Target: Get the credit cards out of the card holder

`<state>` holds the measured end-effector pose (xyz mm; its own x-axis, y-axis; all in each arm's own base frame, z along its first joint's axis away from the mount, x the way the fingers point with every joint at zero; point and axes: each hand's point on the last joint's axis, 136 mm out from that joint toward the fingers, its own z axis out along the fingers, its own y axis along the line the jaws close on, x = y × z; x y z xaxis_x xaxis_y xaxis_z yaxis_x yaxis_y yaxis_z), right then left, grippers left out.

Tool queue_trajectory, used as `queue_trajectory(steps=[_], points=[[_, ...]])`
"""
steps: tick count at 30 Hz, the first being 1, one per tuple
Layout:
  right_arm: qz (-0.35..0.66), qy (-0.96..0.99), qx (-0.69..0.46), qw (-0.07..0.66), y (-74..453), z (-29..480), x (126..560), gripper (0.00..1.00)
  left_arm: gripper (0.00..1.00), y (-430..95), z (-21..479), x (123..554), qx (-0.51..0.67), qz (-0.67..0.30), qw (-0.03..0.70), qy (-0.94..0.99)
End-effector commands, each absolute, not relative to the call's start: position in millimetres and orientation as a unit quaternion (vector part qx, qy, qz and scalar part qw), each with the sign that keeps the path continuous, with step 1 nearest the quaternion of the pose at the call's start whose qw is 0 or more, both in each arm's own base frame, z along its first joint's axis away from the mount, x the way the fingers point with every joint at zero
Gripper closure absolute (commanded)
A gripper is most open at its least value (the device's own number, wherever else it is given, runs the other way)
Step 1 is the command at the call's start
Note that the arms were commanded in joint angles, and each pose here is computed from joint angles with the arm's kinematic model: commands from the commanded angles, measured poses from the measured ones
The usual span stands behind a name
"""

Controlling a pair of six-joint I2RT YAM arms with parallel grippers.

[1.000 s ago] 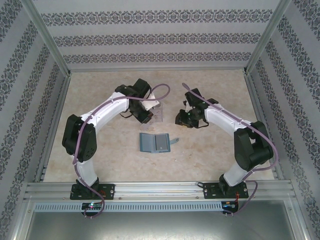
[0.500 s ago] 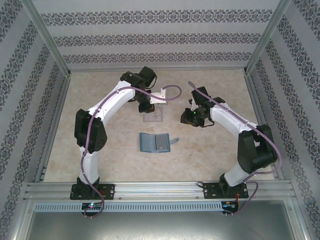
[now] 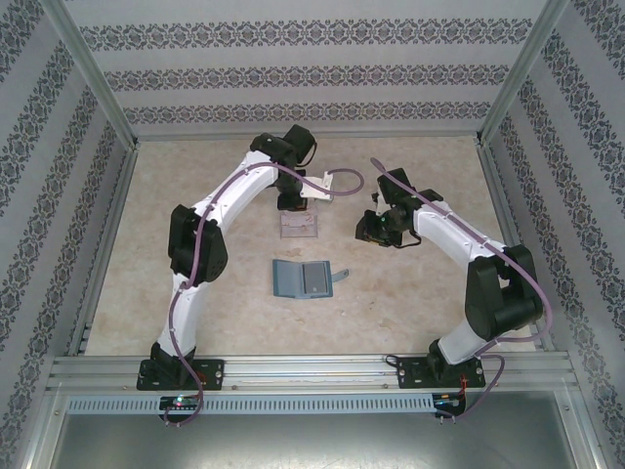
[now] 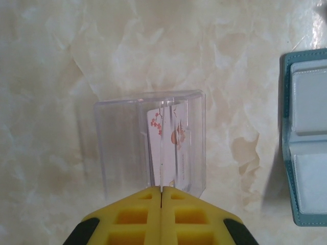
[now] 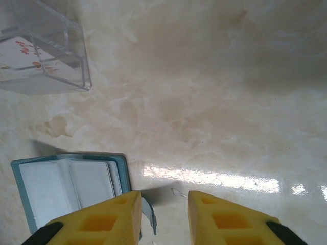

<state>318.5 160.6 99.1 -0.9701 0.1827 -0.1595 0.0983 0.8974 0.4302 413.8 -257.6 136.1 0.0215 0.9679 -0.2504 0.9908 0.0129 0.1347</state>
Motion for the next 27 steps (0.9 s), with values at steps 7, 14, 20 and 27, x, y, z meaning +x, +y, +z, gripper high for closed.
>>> queue_trajectory(steps=[7,14,20,27], points=[[0.204,0.972,0.079,0.088,154,89,316,0.69,1.00,-246,123,411,0.714,-0.039,0.102,0.692],[0.207,0.972,0.083,0.081,155,83,315,0.69,1.00,-244,111,411,0.711,-0.041,0.081,0.698],[0.208,0.971,0.085,0.075,156,79,314,0.69,1.00,-238,101,416,0.708,-0.025,0.063,0.703],[0.210,0.971,0.086,0.073,158,79,314,0.69,0.99,-237,96,413,0.702,-0.033,0.040,0.710]])
